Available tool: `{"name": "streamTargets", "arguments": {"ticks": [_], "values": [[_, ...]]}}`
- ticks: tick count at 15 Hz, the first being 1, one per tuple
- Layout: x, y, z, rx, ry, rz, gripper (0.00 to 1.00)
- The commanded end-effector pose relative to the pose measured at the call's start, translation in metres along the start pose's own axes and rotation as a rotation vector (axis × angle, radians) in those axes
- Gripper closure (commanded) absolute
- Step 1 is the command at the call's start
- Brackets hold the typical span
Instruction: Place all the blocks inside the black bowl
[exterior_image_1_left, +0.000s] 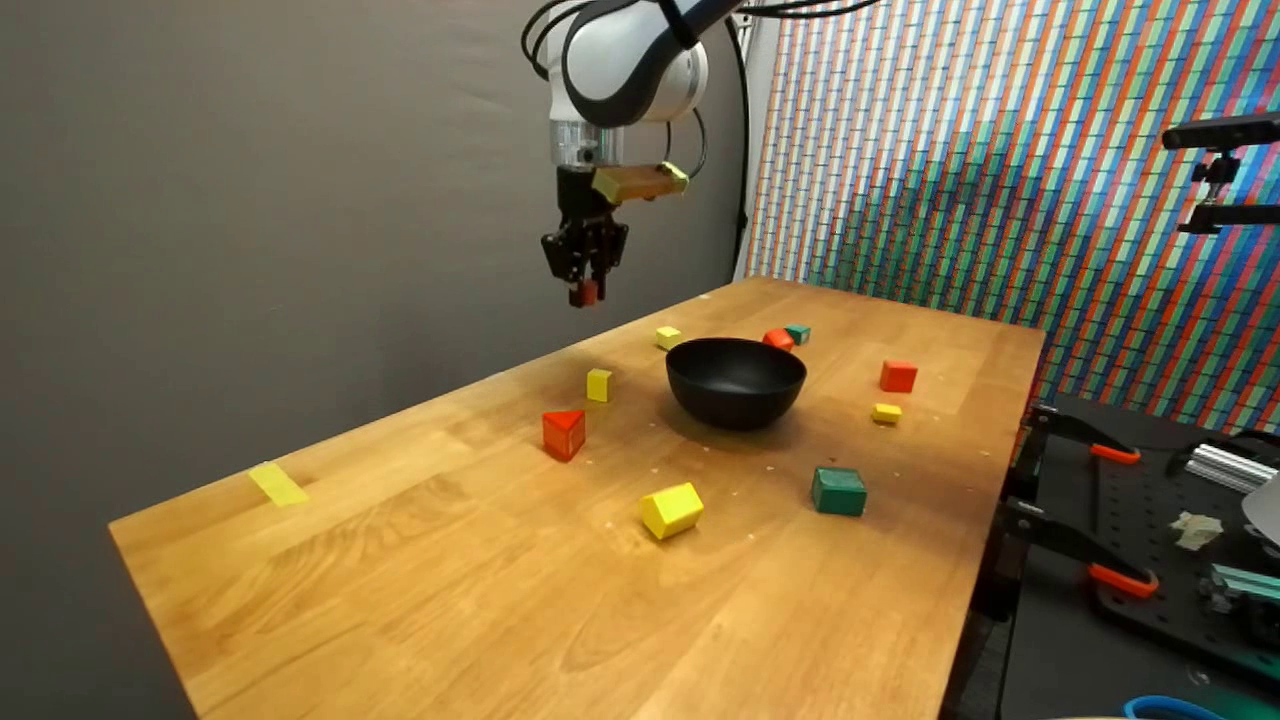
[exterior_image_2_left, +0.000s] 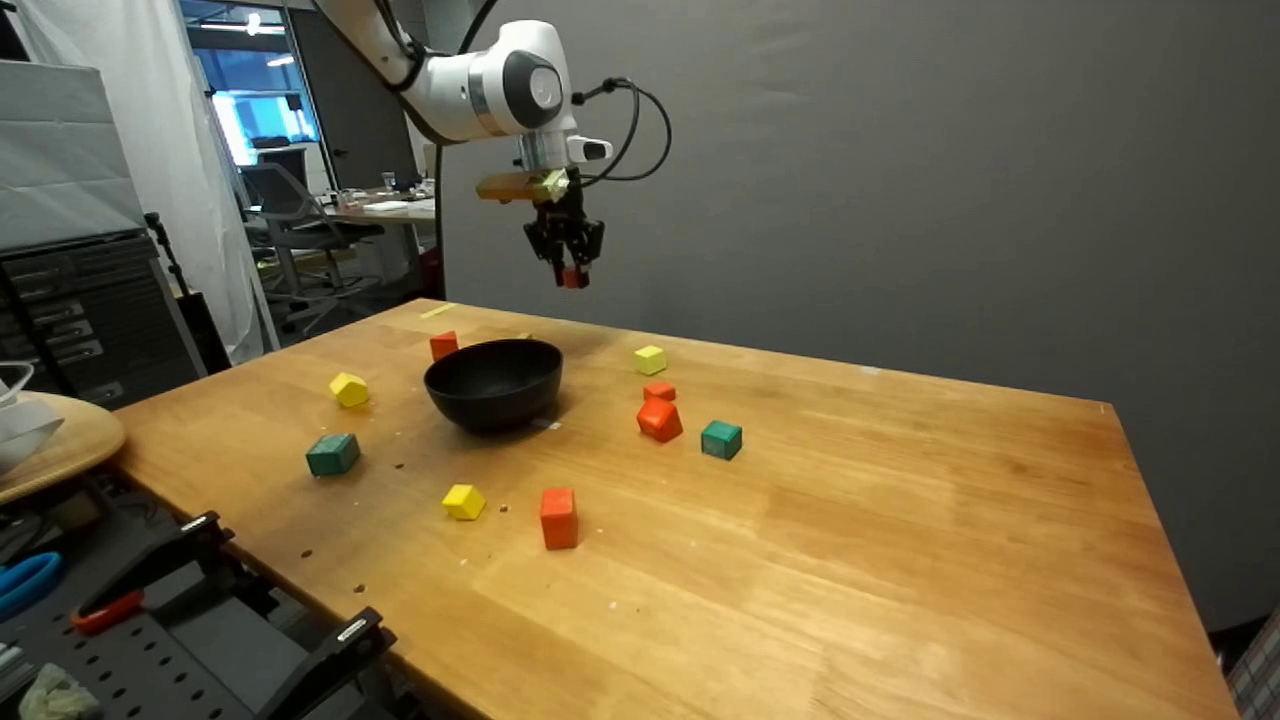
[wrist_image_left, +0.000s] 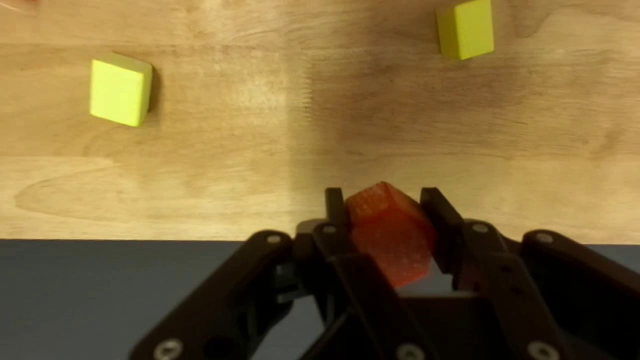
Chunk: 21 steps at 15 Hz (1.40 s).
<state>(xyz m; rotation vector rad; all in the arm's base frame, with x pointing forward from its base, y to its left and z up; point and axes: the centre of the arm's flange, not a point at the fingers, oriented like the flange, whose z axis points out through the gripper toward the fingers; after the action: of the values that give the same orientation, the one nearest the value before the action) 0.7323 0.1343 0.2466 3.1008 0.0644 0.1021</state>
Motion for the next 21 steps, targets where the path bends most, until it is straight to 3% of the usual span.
{"name": "streamTargets", "arguments": {"ticks": [1, 4, 8, 11, 12, 13, 14, 18, 21], "values": [[-0.07, 0.007, -0.053, -0.032, -0.088, 0.085, 0.81], [-0.121, 0.011, -0.05, -0.038, -0.268, 0.155, 0.82], [-0.176, 0.02, -0.013, -0.068, -0.479, 0.272, 0.82], [-0.196, 0.023, 0.011, -0.048, -0.557, 0.315, 0.82], [-0.199, 0.023, 0.014, -0.036, -0.543, 0.324, 0.75], [-0.198, 0.022, 0.012, -0.037, -0.493, 0.331, 0.34], [-0.196, 0.02, 0.01, -0.043, -0.444, 0.333, 0.33], [-0.178, 0.003, -0.024, -0.122, -0.249, 0.309, 0.03], [-0.159, -0.018, -0.049, -0.173, -0.108, 0.244, 0.0]]}}
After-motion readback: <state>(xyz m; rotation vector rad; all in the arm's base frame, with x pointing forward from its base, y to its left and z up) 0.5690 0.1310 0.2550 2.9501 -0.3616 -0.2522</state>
